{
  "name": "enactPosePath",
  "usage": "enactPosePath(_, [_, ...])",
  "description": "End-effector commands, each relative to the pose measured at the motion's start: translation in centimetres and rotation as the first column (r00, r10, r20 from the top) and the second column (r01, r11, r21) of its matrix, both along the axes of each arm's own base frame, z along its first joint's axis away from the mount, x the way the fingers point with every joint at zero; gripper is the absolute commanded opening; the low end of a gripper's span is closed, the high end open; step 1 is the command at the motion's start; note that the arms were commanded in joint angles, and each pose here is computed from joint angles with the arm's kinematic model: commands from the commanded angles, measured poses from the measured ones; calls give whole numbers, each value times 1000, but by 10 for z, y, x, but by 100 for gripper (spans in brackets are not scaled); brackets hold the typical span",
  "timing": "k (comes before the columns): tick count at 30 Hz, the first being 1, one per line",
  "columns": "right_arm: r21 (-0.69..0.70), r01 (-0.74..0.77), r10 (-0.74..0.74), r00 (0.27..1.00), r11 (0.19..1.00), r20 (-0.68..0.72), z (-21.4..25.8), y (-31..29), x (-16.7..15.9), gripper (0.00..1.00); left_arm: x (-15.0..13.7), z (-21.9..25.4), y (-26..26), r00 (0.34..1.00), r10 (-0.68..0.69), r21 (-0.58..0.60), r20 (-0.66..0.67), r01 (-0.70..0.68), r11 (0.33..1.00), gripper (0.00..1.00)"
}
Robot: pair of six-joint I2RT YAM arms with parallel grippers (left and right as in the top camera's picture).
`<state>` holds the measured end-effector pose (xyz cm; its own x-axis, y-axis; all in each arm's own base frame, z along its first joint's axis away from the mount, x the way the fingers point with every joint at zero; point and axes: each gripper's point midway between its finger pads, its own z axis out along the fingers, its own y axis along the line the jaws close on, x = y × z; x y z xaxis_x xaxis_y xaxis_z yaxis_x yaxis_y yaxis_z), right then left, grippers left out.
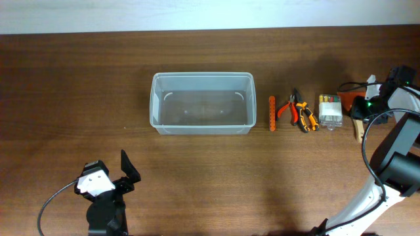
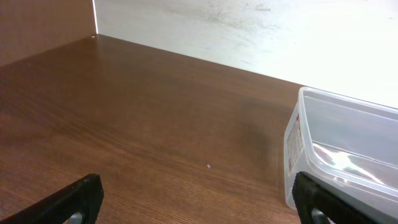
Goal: Pack container
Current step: 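Grasp the orange scraper by its wooden handle with the right gripper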
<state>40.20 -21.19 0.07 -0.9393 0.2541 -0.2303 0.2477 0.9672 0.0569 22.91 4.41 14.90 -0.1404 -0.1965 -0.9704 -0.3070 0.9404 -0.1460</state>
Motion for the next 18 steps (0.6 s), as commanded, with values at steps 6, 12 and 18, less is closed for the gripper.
enactPosePath(6, [41, 25, -23, 998, 999, -61, -24, 9, -9, 36, 0, -1, 0, 1000, -1, 9, -2, 1, 1000, 99])
enactPosePath(12, [52, 77, -74, 996, 996, -59, -20, 8, -6, 28, 0, -1, 0, 1000, -1, 9, -2, 1, 1000, 99])
enactPosePath(18, [74, 105, -104, 994, 992, -21, 13, 4, 12, 27, 0, -1, 0, 1000, -1, 9, -2, 1, 1000, 99])
